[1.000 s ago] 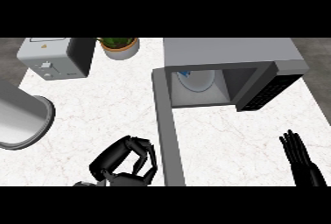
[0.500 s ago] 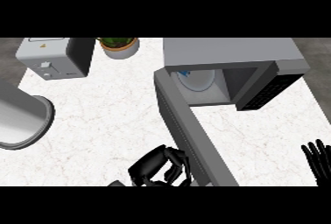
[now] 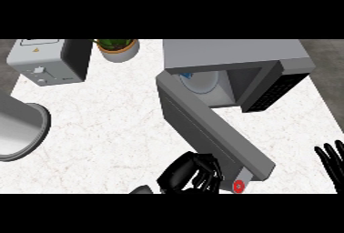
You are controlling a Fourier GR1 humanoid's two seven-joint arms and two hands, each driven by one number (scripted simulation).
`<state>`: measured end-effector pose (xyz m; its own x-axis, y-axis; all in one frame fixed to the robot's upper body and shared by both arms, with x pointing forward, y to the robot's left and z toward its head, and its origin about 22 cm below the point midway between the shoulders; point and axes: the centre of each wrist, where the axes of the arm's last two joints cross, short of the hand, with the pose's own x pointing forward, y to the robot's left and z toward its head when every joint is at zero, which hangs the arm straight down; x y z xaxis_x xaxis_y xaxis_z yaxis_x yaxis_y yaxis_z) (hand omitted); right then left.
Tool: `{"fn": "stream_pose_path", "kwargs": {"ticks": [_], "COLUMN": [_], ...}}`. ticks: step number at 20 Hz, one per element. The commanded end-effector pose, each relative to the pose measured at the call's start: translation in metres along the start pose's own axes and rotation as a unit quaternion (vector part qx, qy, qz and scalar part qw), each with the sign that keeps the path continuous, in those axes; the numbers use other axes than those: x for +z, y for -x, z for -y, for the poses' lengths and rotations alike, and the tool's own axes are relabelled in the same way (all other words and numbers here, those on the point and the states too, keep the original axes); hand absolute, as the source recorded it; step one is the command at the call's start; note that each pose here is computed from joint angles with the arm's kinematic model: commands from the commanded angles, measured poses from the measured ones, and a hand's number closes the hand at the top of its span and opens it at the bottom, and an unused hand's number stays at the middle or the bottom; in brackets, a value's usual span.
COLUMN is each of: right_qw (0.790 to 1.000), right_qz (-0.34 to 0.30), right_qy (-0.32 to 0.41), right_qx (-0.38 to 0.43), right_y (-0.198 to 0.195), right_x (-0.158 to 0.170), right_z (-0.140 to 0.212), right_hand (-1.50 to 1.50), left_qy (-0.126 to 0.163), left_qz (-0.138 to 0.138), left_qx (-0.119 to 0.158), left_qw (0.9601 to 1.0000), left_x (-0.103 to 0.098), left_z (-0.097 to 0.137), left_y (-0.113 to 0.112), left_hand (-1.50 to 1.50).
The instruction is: Pick up the milk, place it into the microwave and close the microwave
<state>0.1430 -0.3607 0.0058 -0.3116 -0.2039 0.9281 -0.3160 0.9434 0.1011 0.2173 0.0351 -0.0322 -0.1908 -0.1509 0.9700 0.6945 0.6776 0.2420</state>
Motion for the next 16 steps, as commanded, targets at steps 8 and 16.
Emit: {"fn": "stream_pose_path", "kwargs": {"ticks": [8,16], "right_qw": [0.995,0.994], "right_qz": [0.008,0.019], "right_qy": [-0.094,-0.104], "right_qx": [-0.021,-0.025], "right_y": [-0.037,-0.052], "right_x": [-0.024,-0.044], "right_z": [-0.021,-0.035], "right_hand": [-1.5,-1.5], "left_qy": [-0.077,-0.152], "left_qz": [0.027,0.043], "left_qx": [-0.022,-0.021], "left_qw": [0.9964,0.9872], "left_x": [-0.038,-0.07], "left_z": [0.006,-0.02], "left_y": [-0.027,-0.045], "left_hand": [1.5,1.5]}}
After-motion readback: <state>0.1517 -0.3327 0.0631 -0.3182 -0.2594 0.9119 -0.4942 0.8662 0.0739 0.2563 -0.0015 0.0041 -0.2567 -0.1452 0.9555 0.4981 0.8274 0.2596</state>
